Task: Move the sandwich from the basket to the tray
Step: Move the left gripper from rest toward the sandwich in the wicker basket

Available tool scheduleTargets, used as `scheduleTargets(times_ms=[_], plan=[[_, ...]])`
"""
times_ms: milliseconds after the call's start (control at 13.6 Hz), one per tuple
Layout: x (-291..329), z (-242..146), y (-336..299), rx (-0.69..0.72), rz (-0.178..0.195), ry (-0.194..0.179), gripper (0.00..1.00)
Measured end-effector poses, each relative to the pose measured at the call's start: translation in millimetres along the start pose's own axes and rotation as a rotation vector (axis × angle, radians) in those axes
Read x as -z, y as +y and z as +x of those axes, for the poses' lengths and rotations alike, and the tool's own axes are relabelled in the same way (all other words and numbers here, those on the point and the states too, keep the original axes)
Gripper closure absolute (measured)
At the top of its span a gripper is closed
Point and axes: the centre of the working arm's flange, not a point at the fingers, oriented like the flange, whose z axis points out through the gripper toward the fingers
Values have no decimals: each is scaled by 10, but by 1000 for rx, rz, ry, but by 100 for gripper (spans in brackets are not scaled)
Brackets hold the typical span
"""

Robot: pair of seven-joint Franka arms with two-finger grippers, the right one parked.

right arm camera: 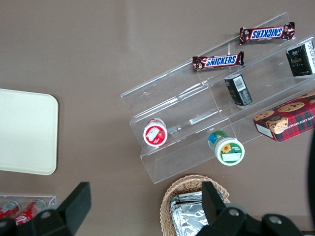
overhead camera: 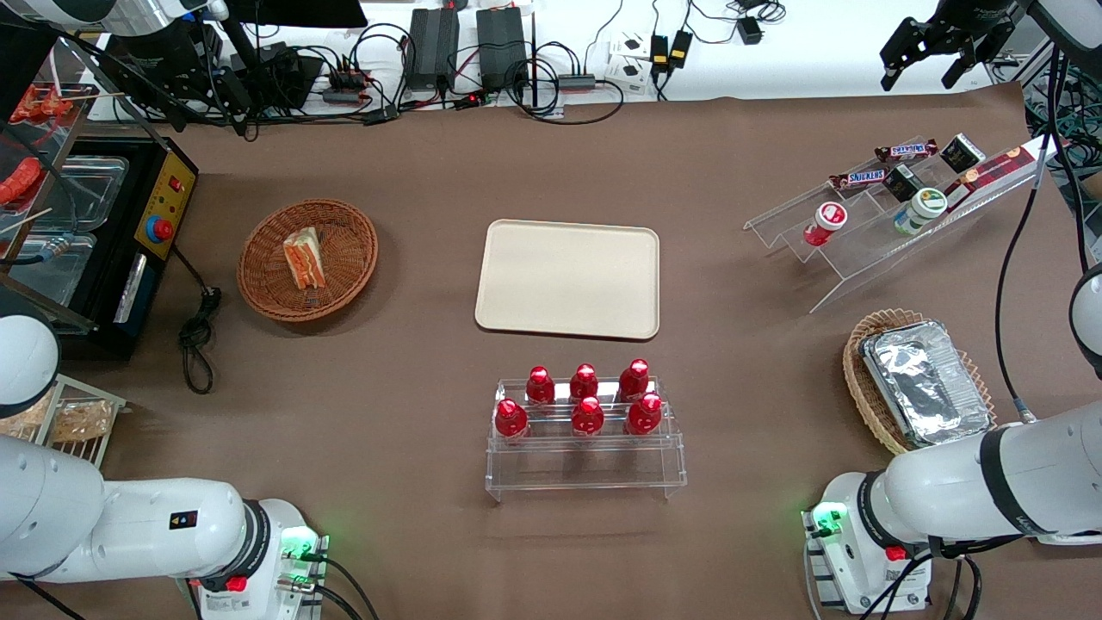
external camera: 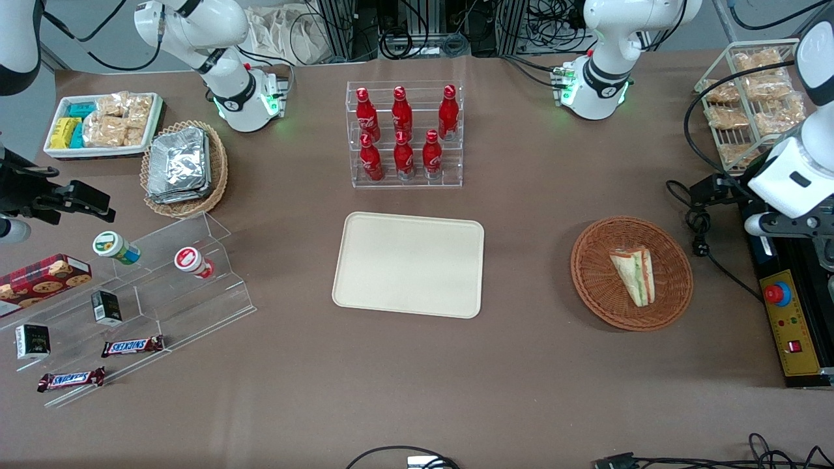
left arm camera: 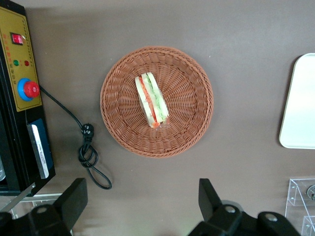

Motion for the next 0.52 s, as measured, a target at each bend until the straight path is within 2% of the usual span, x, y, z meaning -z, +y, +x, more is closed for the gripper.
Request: scheduleTargets(times_ms=[295,516], plan=[[-177,42,29,139,1,-36,0],[-623,159,74,216,2,-47,0]])
